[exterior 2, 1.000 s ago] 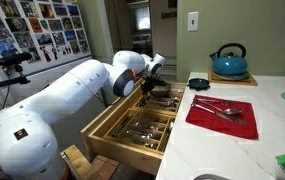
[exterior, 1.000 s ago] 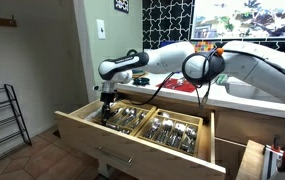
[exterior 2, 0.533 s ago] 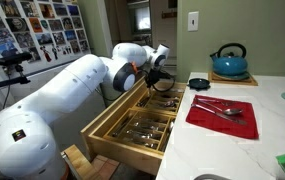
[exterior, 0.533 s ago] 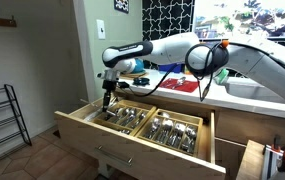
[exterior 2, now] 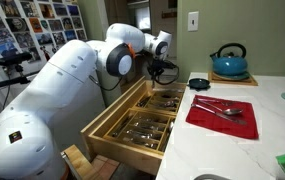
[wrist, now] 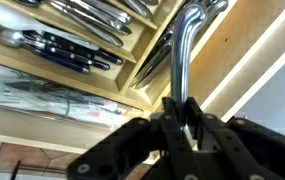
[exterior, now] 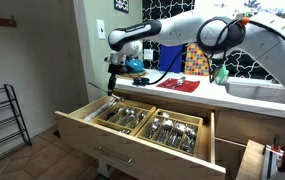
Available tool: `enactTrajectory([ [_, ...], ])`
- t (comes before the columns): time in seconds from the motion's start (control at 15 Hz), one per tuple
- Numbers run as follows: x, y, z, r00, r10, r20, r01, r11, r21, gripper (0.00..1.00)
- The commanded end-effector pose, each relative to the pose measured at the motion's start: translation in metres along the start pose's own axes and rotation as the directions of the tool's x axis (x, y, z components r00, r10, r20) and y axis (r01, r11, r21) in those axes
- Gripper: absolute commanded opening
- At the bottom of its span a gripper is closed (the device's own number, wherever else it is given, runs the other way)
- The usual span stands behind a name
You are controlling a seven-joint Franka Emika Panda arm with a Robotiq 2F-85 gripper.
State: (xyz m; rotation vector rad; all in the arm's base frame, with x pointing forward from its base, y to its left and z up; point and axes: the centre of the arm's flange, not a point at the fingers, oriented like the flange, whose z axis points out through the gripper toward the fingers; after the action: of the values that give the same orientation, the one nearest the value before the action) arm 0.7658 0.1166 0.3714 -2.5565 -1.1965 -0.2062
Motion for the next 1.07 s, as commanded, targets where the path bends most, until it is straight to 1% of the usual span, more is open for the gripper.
enactTrajectory([
  [0.0, -0.064, -0.043, -0.031, 0.987, 0.16, 0.017, -0.159, 0.987, -0.031, 0.05],
  [0.13, -0.082, -0.043, -0.048, 0.968, 0.251, 0.016, -0.25, 0.967, -0.045, 0.05],
  [0.27, -0.102, -0.043, -0.063, 0.942, 0.335, 0.019, -0.334, 0.942, -0.042, 0.05],
  [0.47, -0.136, -0.044, -0.084, 0.876, 0.482, 0.016, -0.481, 0.876, -0.042, 0.05],
  [0.53, -0.149, -0.045, -0.088, 0.849, 0.528, 0.013, -0.527, 0.849, -0.04, 0.05],
  [0.73, -0.187, -0.051, -0.105, 0.753, 0.658, -0.001, -0.657, 0.752, -0.054, 0.05],
  [0.87, -0.214, -0.058, -0.119, 0.681, 0.732, -0.023, -0.731, 0.678, -0.075, 0.05],
  [1.0, -0.238, -0.067, -0.132, 0.604, 0.795, -0.047, -0.795, 0.598, -0.105, 0.05],
])
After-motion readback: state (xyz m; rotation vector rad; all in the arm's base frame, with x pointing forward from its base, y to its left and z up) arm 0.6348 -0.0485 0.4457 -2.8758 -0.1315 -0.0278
